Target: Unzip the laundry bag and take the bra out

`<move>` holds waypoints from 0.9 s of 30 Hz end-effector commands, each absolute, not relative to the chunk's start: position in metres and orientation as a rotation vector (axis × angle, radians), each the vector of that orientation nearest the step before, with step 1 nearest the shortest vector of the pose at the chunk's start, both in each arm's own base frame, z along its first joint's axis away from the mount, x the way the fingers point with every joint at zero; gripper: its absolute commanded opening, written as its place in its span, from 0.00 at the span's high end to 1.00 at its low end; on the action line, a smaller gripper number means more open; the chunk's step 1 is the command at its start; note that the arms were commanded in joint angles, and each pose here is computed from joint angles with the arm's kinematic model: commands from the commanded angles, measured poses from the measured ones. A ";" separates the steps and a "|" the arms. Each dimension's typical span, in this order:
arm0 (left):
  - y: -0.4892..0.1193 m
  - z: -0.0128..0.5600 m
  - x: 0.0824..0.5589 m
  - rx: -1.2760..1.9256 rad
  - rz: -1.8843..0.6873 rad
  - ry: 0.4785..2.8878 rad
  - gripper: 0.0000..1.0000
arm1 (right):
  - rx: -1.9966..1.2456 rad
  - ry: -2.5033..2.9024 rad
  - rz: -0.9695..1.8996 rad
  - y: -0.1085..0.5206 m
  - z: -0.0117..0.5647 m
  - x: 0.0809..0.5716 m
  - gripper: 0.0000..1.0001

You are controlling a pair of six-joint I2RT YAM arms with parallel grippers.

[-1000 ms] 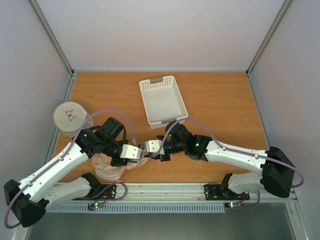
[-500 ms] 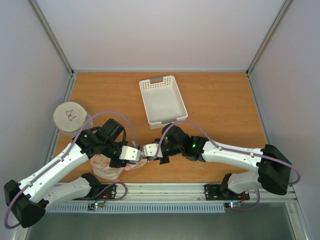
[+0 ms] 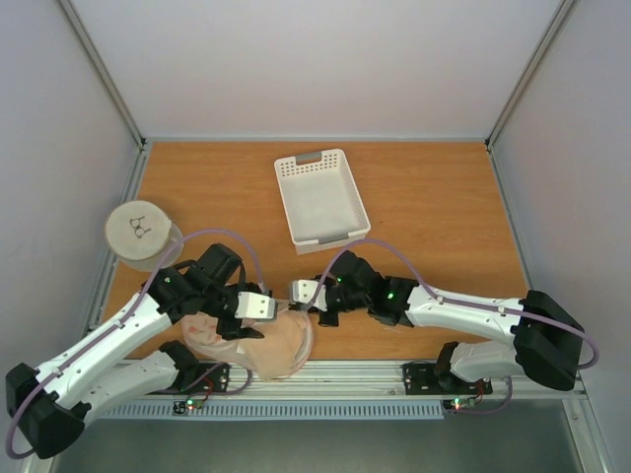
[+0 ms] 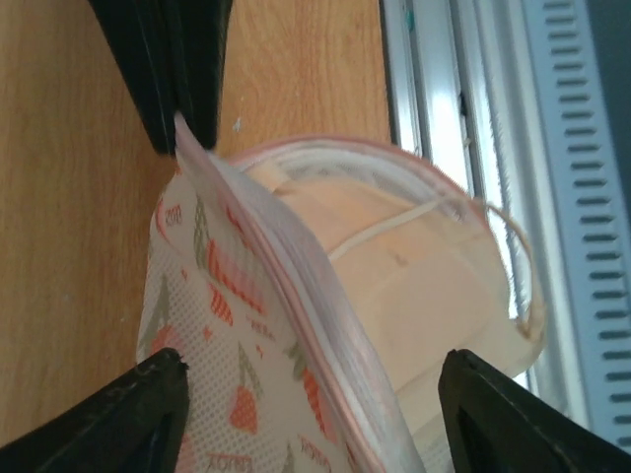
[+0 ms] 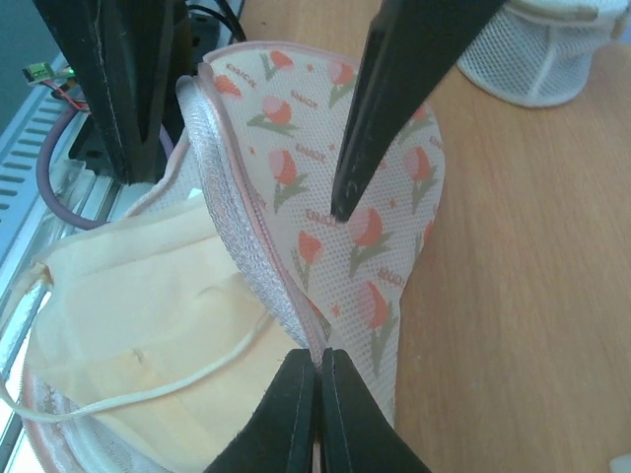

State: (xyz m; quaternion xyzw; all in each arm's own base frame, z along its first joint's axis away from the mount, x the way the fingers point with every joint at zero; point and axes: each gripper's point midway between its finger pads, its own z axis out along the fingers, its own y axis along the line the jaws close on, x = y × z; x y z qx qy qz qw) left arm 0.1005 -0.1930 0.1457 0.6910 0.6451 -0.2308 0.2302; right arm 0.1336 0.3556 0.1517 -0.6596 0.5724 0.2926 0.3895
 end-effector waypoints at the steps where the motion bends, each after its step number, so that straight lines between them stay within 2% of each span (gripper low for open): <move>1: -0.187 0.142 0.117 1.823 -0.521 1.801 0.29 | -1.502 1.490 0.825 0.354 0.168 0.142 0.99; 5: -0.171 0.137 0.122 1.809 -0.439 1.854 0.18 | -1.392 1.529 0.889 0.344 0.170 0.149 0.99; 10: -0.152 0.130 0.124 1.820 -0.337 1.898 0.16 | -1.299 1.588 0.929 0.334 0.167 0.161 0.99; 18: -0.120 0.133 0.145 1.769 -0.081 1.894 0.24 | -1.172 1.688 0.976 0.317 0.161 0.175 0.99; 23: -0.099 0.136 0.165 1.701 0.104 1.901 0.34 | -1.068 1.809 0.954 0.307 0.148 0.188 0.99; 27: -0.087 0.139 0.171 1.669 0.125 1.959 0.44 | -1.000 1.859 0.964 0.302 0.141 0.193 0.99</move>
